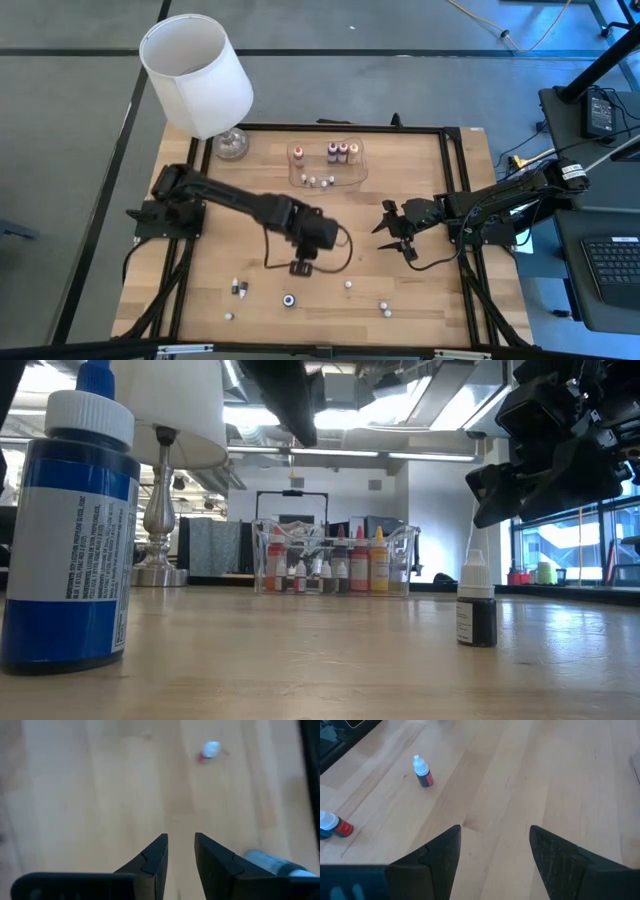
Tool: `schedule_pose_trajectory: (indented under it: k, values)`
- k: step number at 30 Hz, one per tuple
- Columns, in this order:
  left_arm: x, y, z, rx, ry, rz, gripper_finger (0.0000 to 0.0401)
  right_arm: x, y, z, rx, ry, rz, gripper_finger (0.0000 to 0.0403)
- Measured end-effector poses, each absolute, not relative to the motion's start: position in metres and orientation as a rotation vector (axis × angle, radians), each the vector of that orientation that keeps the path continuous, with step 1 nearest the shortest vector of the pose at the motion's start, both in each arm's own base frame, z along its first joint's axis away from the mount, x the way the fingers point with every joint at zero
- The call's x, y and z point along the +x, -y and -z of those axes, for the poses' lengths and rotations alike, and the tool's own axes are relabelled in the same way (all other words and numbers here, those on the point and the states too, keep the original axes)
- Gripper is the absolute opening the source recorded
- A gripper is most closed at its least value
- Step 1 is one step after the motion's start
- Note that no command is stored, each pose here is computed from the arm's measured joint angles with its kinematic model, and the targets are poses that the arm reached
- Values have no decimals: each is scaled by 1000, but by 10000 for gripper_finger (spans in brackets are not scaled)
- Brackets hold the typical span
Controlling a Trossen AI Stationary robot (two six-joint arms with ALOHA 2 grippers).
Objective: Pick & Place food coloring
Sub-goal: Put the small pink food coloring bottle into the transparent bin
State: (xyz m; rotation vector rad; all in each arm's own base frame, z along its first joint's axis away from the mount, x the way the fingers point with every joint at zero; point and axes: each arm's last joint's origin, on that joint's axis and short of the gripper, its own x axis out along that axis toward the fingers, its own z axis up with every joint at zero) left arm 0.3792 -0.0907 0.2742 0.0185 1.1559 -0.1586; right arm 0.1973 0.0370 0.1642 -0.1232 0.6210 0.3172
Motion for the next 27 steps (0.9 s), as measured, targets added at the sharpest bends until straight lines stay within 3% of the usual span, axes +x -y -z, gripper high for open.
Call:
schedule_pose_trajectory:
  k: [12,19,27]
  values:
    - [381,125,-280,20,-1033,227,101,199,-37,-166,-145,-589,-323,237]
    - [382,122,-280,9,-1017,129,154,199,-37,-166,-173,-584,-332,237]
    - [378,127,-279,-83,-1071,160,206,199,-37,-166,-173,-585,-332,237]
